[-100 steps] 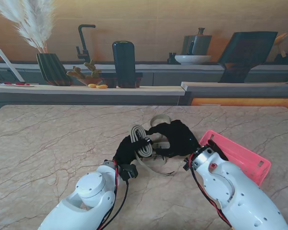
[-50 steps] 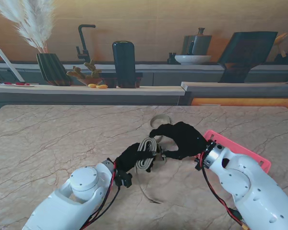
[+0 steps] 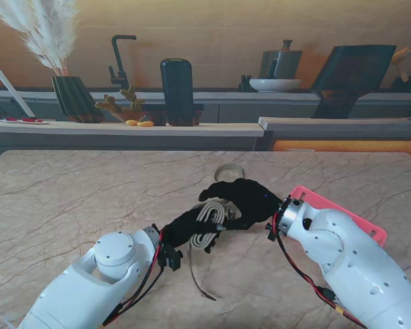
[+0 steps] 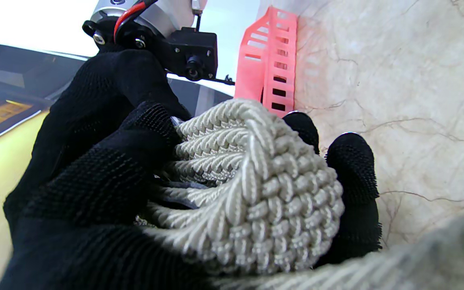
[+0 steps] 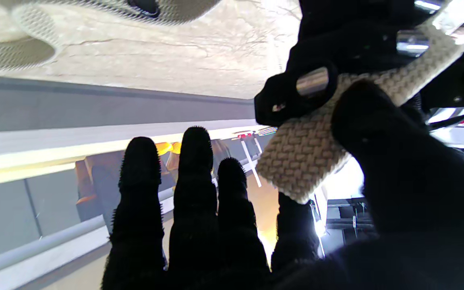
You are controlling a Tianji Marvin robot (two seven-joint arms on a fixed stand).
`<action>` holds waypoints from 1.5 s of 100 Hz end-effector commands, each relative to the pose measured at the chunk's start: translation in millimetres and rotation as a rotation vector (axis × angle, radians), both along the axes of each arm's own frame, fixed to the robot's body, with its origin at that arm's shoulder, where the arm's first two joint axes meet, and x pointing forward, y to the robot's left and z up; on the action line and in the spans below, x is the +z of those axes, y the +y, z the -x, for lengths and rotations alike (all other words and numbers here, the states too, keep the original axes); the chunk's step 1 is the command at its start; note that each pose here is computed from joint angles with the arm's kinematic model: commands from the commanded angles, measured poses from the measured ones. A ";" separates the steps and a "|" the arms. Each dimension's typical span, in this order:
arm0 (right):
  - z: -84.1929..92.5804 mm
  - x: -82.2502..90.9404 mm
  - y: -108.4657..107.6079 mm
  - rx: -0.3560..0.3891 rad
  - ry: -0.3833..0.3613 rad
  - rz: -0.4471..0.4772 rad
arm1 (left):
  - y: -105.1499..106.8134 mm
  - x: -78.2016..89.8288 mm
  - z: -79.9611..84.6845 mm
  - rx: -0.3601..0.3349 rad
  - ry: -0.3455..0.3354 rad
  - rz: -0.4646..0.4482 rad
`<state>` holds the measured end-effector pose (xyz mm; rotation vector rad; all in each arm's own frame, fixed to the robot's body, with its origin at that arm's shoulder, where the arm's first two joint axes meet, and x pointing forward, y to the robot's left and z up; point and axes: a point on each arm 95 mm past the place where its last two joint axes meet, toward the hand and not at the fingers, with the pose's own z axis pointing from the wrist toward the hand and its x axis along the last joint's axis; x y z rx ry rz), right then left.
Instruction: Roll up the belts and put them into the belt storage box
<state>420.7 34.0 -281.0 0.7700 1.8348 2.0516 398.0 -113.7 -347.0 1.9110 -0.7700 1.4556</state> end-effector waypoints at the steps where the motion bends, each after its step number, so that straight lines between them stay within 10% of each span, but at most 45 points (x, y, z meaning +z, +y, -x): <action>1: -1.3 -3.4 7.5 0.026 0.011 -0.002 | -1.9 1.0 1.2 -0.003 -0.001 0.010; 59: -4.7 -19.7 24.8 -0.014 0.114 -0.211 | -2.0 0.8 1.4 0.101 0.015 0.019; 94: -7.9 -2.5 -1.1 -0.327 -0.087 -0.263 | -2.2 1.8 1.8 0.283 0.026 0.015; 150: -8.6 4.9 -8.2 -0.396 -0.227 -0.236 | -10.7 4.0 6.4 0.407 0.061 0.050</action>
